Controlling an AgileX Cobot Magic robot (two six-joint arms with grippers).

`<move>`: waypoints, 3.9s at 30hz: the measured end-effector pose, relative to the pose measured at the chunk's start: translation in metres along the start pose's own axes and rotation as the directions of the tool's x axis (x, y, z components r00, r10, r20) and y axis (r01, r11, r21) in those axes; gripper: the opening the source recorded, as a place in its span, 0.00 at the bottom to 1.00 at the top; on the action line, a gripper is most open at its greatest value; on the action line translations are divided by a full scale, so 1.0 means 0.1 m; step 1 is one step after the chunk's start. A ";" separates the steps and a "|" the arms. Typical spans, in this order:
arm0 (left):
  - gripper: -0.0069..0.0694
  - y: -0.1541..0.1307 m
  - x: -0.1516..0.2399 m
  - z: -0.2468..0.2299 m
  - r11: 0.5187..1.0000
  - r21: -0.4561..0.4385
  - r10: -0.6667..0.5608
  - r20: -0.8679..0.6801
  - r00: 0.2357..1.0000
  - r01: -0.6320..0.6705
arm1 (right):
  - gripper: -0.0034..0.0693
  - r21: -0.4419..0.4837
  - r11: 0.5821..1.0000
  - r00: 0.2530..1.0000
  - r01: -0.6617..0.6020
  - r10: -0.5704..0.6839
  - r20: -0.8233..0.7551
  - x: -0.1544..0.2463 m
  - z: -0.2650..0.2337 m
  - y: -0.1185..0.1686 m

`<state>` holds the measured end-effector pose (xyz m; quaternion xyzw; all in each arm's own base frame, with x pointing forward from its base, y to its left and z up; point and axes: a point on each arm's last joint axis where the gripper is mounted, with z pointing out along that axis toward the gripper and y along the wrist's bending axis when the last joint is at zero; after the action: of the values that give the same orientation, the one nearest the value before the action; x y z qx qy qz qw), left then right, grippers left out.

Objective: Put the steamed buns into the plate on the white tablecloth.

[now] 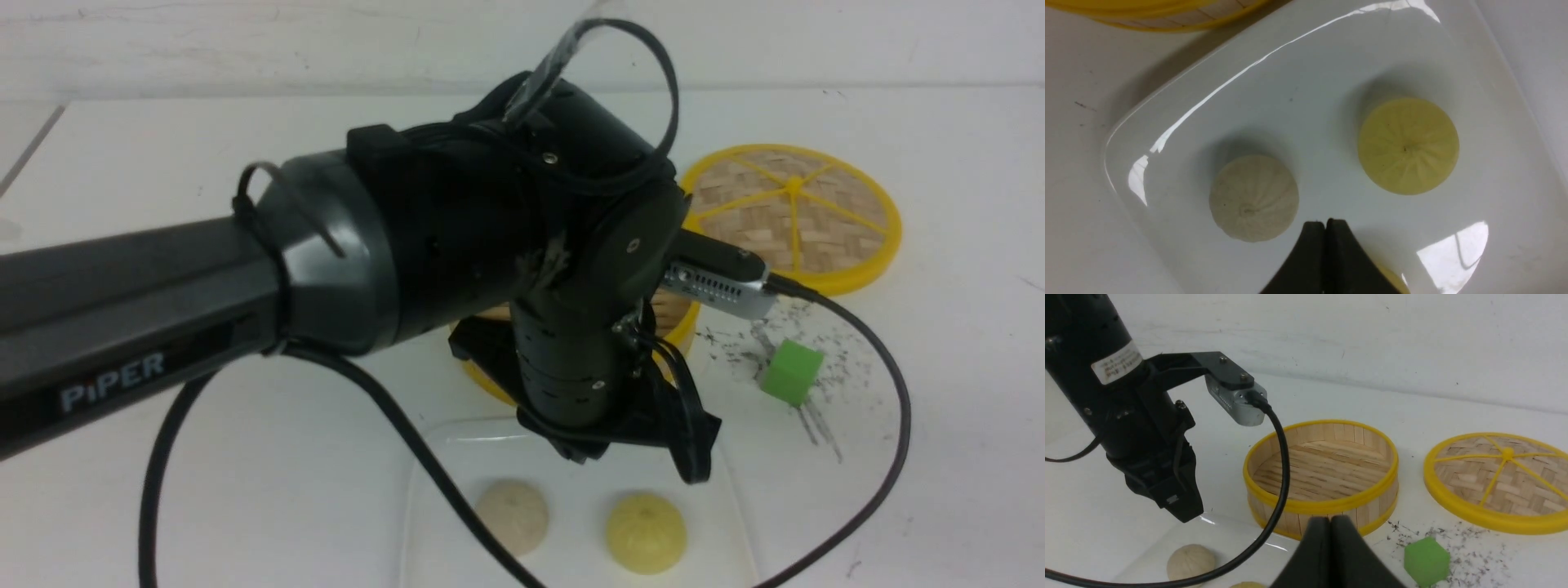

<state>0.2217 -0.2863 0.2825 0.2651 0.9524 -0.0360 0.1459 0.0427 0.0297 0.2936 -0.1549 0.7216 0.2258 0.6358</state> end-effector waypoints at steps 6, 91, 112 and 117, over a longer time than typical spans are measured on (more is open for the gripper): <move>0.11 0.00 0.00 0.00 1.000 -0.002 0.001 0.001 1.000 -0.001 | 0.04 0.000 1.000 1.000 0.000 0.000 -0.001 0.00 0.00 0.00; 0.13 1.37 2.80 -0.99 0.844 0.261 -0.536 0.445 0.718 0.468 | 0.11 0.519 0.852 0.983 0.059 0.042 -0.180 1.18 0.03 -0.45; 0.15 1.22 2.43 -0.77 0.822 0.552 -0.559 0.733 0.388 0.140 | 0.16 0.520 0.852 0.983 0.055 0.045 -0.178 1.18 0.03 -0.45; 0.15 1.22 2.43 -0.76 0.825 0.548 -0.554 0.736 0.389 0.139 | 0.17 0.520 0.852 0.983 0.055 0.045 -0.178 1.18 0.03 -0.45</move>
<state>0.0661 -0.0502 0.2843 0.0214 0.7446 -0.3896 0.5416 0.0517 0.0006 0.1713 0.0016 0.8109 0.0043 0.5852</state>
